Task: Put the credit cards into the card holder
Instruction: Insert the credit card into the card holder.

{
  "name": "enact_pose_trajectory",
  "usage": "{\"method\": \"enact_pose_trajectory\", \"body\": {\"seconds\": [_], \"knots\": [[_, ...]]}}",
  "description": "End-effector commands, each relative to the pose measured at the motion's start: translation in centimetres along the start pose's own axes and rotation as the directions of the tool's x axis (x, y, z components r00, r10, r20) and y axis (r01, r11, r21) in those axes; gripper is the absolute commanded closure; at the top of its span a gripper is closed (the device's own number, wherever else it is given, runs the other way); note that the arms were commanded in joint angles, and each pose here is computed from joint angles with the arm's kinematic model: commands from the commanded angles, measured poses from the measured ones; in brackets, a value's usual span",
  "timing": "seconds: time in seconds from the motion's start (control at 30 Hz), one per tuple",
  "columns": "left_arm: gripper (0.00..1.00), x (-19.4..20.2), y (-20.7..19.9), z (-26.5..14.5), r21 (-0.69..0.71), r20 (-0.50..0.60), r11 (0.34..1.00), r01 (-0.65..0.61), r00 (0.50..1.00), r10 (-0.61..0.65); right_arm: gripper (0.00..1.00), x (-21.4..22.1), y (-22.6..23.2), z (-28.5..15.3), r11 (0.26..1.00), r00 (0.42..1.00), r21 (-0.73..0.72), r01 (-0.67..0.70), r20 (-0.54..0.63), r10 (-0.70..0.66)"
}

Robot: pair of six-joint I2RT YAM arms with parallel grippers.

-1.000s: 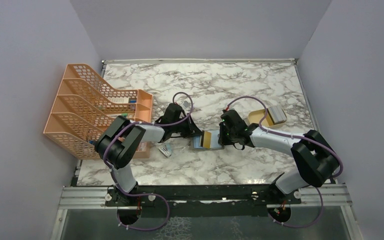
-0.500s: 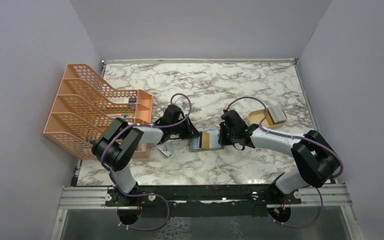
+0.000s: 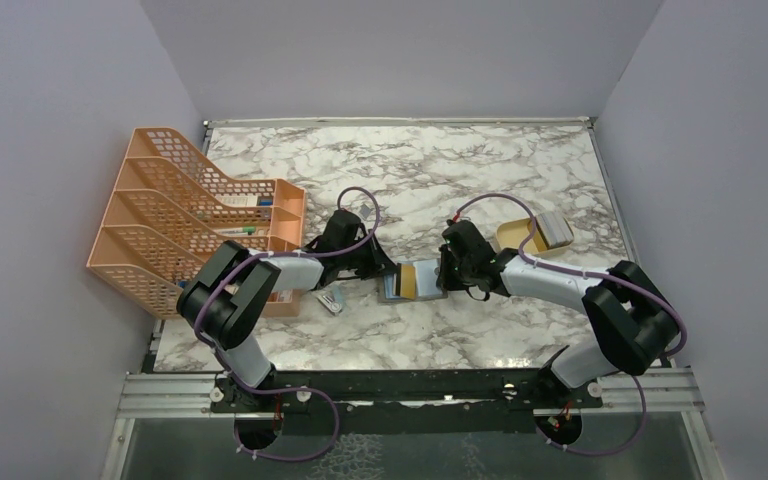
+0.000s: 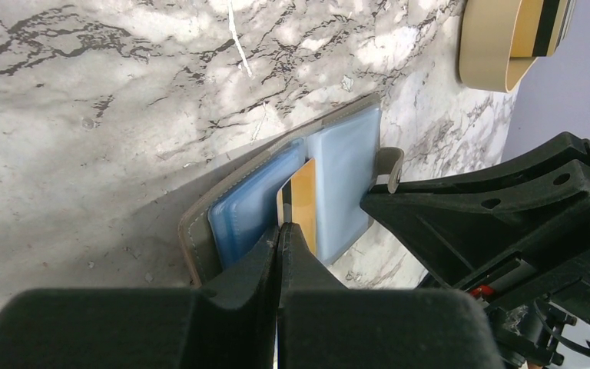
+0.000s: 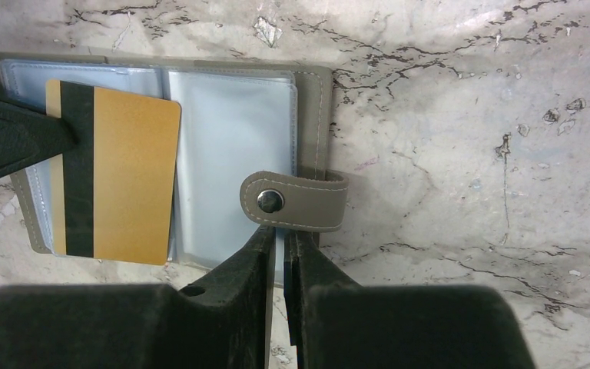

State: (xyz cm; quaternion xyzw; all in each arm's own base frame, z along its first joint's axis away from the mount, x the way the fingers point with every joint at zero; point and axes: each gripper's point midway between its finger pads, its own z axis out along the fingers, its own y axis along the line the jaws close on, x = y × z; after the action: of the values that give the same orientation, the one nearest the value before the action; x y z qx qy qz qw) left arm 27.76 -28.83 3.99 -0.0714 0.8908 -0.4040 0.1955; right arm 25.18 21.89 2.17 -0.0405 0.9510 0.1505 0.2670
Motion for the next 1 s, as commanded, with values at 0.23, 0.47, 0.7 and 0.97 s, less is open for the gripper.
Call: {"method": "enact_pose_trajectory", "body": {"seconds": [0.23,0.47,0.7,0.97], "knots": [[1.00,0.0,0.6,1.0,-0.020,-0.001,1.000,0.001,1.000,-0.001,0.91,0.6,0.0,0.1,1.000,1.000,-0.010,-0.014,0.004,0.014],[1.00,0.4,-0.4,1.9,0.007,-0.011,1.000,-0.004,1.000,0.004,0.91,1.3,0.3,0.4,0.999,0.999,-0.032,-0.031,-0.017,0.031],[1.00,0.1,0.4,1.9,-0.024,0.029,1.000,0.018,0.999,-0.017,0.91,1.5,0.3,0.3,0.998,0.999,-0.038,-0.044,-0.019,0.044],[1.00,-0.4,0.5,1.5,-0.036,0.090,0.999,0.037,0.995,-0.034,0.92,2.2,1.7,0.1,0.983,0.988,-0.105,-0.152,-0.048,0.148]]}}
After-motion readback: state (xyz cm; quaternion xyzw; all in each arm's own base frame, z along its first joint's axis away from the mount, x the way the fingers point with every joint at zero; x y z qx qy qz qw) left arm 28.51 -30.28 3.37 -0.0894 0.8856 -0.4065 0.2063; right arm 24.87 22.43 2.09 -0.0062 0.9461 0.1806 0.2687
